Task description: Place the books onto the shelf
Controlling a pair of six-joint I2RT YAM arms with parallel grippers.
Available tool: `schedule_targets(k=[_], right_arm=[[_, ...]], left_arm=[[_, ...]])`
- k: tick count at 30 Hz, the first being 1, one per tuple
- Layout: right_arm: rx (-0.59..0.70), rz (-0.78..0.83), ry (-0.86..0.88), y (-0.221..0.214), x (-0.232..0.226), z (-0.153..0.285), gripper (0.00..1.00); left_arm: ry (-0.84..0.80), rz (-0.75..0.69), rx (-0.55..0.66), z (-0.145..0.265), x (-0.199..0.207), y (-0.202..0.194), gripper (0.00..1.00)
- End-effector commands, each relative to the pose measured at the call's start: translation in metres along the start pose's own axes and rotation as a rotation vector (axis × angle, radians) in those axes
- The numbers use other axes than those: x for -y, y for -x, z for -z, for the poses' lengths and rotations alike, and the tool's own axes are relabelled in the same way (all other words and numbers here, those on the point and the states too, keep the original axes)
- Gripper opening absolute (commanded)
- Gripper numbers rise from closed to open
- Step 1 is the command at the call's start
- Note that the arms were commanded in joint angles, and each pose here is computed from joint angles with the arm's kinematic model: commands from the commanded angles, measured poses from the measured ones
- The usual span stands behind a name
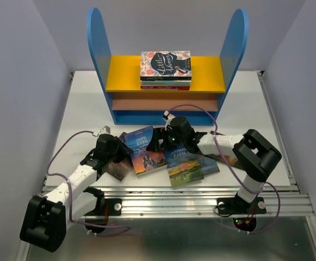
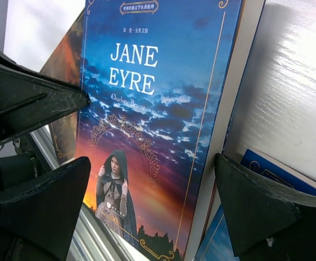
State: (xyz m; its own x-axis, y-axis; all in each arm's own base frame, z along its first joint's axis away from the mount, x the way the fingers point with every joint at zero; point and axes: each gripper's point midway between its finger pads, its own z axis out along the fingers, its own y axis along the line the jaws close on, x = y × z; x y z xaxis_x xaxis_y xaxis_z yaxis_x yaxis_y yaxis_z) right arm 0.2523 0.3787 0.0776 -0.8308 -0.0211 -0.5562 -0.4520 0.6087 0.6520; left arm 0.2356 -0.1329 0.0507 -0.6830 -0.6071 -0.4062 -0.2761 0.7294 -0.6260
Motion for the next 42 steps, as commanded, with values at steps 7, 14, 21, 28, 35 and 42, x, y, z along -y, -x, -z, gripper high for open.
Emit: schedule_targets(k=[7, 14, 21, 28, 35, 42], right_arm=[[0.019, 0.047, 0.291, 0.035, -0.094, 0.023, 0.97], [0.024, 0.043, 0.255, 0.044, -0.097, 0.027, 0.93], [0.033, 0.053, 0.215, 0.049, -0.100, 0.031, 0.94], [-0.022, 0.008, 0.217, 0.034, -0.091, 0.021, 0.85], [-0.107, -0.033, 0.158, 0.009, -0.072, 0.006, 0.48], [-0.092, -0.018, 0.141, 0.010, -0.066, 0.001, 0.01]], left_arm=[[-0.041, 0.007, -0.035, 0.002, 0.007, -0.014, 0.29], [-0.019, 0.019, -0.041, 0.002, 0.006, -0.016, 0.27], [-0.023, 0.031, -0.032, 0.003, 0.011, -0.015, 0.27], [-0.030, 0.036, -0.029, 0.004, 0.014, -0.016, 0.27], [-0.025, 0.044, -0.030, 0.003, 0.015, -0.018, 0.27], [-0.023, 0.047, -0.030, 0.003, 0.015, -0.020, 0.27]])
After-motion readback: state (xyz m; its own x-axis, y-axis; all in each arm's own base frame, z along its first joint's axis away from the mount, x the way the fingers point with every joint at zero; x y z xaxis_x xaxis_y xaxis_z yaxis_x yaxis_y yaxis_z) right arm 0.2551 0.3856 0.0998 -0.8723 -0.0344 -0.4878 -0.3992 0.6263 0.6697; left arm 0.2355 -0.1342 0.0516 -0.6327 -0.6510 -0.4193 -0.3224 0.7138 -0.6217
